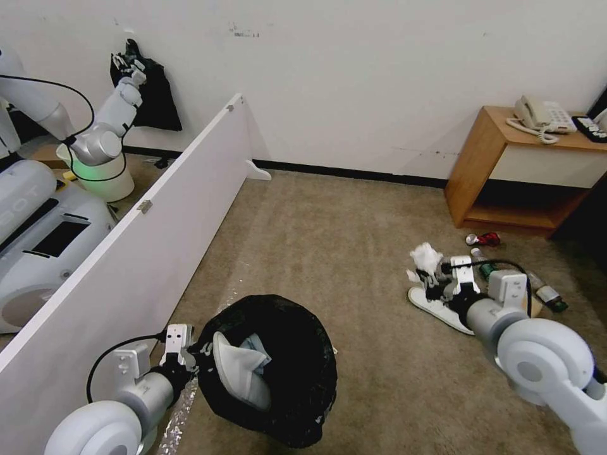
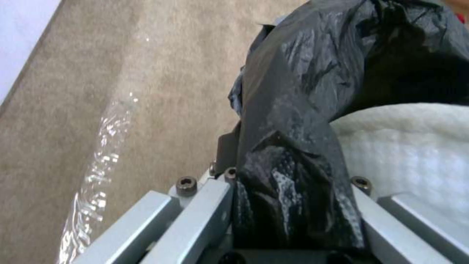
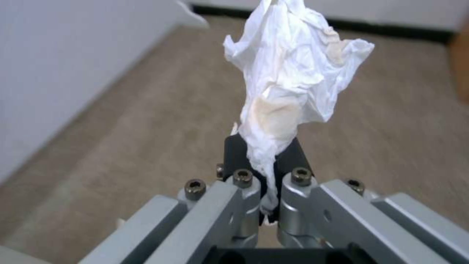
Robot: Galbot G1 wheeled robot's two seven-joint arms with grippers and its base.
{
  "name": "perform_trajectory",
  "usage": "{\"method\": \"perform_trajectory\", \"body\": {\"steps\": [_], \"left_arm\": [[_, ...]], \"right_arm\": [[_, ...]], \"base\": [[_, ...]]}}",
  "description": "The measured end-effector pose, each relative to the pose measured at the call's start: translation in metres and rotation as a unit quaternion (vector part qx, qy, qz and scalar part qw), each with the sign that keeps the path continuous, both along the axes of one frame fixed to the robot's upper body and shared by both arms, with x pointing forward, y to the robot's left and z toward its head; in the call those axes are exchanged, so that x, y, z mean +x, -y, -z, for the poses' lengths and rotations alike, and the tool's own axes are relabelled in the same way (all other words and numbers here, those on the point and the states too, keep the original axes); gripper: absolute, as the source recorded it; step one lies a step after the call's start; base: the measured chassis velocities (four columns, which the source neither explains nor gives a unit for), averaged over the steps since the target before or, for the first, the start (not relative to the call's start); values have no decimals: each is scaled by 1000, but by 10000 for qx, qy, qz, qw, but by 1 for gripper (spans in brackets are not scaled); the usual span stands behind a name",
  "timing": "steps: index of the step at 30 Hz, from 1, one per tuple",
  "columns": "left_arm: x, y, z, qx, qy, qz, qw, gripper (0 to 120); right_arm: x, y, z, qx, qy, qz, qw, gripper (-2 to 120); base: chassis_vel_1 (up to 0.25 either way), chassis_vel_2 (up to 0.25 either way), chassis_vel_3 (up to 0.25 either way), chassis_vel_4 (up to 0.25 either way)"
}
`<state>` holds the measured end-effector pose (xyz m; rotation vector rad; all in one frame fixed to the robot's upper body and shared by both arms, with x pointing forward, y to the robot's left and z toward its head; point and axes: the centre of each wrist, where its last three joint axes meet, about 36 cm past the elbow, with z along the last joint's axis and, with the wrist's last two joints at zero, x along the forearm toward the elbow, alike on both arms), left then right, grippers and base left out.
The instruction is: Pick up the trash bin, then pick up the garbage from the floor and place it into the trash bin.
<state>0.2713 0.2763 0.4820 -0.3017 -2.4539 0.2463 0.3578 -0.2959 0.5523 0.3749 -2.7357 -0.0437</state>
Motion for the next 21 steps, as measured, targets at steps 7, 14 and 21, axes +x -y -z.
{"method": "perform_trajectory", "body": {"steps": [7, 14, 21], "left_arm": [[-4, 6, 9, 9, -119, 81, 9999, 3], [0, 10, 13, -26, -132, 112, 9998, 3], [4, 14, 18, -43, -123, 124, 9998, 3]], "right_arm": [[-4, -13, -19, 496, 329, -692, 9958, 0], [1, -23, -19, 774, 624, -1319, 9863, 0], [12, -44, -7, 1109, 754, -1791, 9746, 0]], "base": [[0, 0, 0, 0], [0, 0, 0, 0], [0, 0, 0, 0]]}}
